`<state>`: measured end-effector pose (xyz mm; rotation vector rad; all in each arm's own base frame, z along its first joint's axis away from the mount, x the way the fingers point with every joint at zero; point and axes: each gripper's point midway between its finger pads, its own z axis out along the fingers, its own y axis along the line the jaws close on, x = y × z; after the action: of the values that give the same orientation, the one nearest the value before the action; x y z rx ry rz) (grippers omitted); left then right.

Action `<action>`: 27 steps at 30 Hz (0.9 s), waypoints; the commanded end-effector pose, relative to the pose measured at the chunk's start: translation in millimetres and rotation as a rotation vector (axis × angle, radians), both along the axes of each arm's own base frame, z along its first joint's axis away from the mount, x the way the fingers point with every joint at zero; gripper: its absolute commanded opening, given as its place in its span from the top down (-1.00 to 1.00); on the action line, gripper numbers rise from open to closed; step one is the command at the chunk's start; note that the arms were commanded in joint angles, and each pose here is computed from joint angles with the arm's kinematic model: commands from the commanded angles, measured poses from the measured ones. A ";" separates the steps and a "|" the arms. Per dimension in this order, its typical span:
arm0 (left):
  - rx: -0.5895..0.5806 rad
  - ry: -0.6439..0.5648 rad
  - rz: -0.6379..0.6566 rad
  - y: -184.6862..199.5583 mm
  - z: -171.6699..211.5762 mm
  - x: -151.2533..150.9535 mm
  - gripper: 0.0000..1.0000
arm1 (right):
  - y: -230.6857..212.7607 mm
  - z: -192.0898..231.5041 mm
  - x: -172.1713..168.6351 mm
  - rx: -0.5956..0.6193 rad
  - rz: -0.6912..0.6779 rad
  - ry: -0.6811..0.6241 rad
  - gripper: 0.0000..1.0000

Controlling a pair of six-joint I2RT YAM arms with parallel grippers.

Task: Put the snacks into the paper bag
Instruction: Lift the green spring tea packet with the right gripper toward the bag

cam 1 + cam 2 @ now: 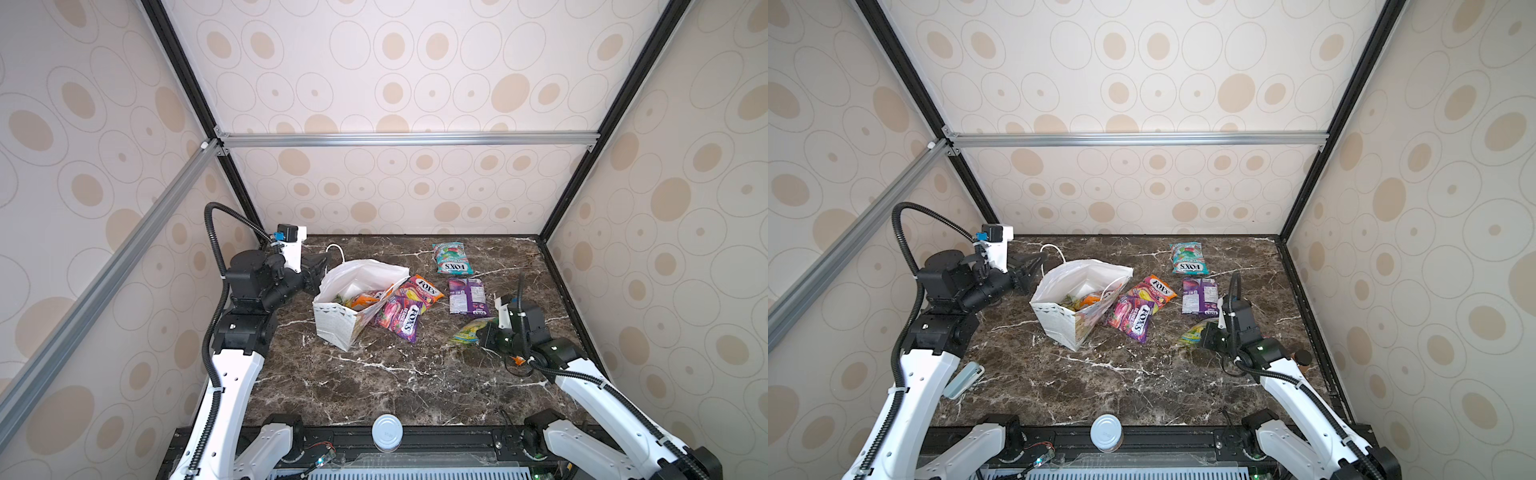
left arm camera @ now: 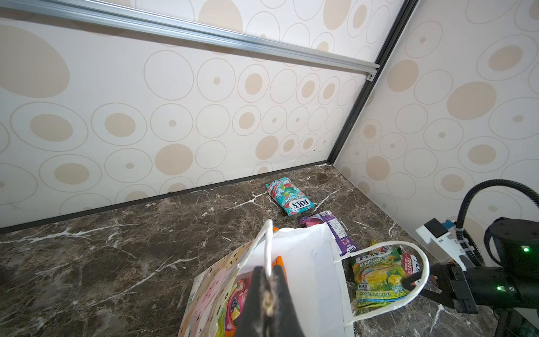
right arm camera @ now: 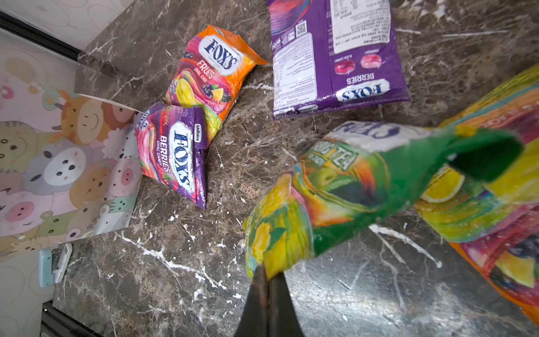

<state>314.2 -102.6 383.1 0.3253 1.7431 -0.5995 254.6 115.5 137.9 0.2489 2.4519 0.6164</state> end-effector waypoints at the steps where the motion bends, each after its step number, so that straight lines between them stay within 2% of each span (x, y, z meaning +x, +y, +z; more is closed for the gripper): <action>1: -0.012 -0.068 -0.006 0.6 20.7 -6.4 1.00 | 1.9 16.3 3.9 -0.002 0.023 -0.029 1.00; 13: -0.013 -0.071 -0.009 0.2 21.2 -6.8 1.00 | 6.0 36.4 6.4 0.008 0.051 -0.064 1.00; 27: -0.015 -0.071 -0.012 -0.3 21.2 -7.3 1.00 | 5.9 80.4 9.7 -0.009 0.076 -0.140 1.00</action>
<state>314.5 -102.2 383.8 0.3263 1.7381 -0.5991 260.2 121.2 194.6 0.1418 2.3934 0.6316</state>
